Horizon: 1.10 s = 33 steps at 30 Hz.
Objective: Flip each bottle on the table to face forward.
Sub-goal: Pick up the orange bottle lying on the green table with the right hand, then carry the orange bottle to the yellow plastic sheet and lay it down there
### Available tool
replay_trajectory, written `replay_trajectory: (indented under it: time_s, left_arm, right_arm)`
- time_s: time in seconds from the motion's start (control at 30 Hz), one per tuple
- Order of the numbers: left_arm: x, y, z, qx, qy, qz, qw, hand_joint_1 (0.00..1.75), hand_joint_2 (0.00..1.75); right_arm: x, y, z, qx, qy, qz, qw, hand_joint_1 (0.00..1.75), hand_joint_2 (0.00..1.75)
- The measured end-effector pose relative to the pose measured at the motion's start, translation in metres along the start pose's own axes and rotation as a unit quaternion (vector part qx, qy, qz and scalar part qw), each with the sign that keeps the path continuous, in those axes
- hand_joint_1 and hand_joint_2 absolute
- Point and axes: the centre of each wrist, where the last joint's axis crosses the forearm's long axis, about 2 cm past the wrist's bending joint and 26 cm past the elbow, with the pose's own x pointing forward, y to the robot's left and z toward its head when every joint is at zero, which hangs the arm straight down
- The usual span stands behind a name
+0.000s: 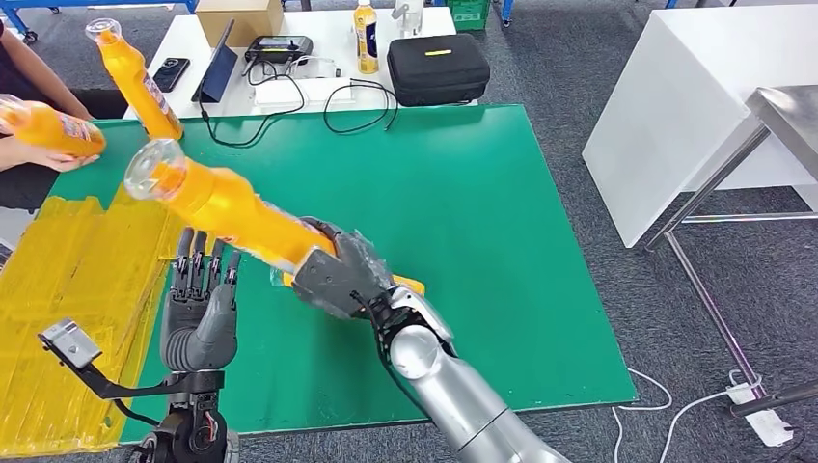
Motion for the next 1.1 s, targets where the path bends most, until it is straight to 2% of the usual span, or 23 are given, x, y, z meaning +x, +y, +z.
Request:
replay_trajectory:
  time_s: [0.43, 0.7, 1.07, 1.1]
  left_arm:
    - [0.006, 0.0, -0.001, 0.017, -0.025, -0.004, 1.0, 0.0, 1.75]
    - [0.015, 0.015, 0.007, 0.041, -0.044, -0.08, 0.995, 0.0, 1.75]
    - [0.017, 0.026, 0.015, 0.042, -0.036, -0.14, 0.989, 0.0, 1.75]
    - [0.017, 0.026, 0.015, 0.04, -0.034, -0.145, 0.988, 0.36, 1.75]
  right_arm:
    - [-0.002, 0.042, 0.007, 0.065, 0.019, -0.006, 0.998, 1.75, 1.75]
    - [0.016, 0.08, 0.013, 0.131, 0.015, 0.018, 0.991, 1.75, 1.75]
    - [0.023, 0.09, 0.014, 0.158, -0.002, 0.048, 0.986, 1.75, 1.75]
    - [0.024, 0.089, 0.013, 0.159, -0.003, 0.05, 0.986, 1.75, 1.75]
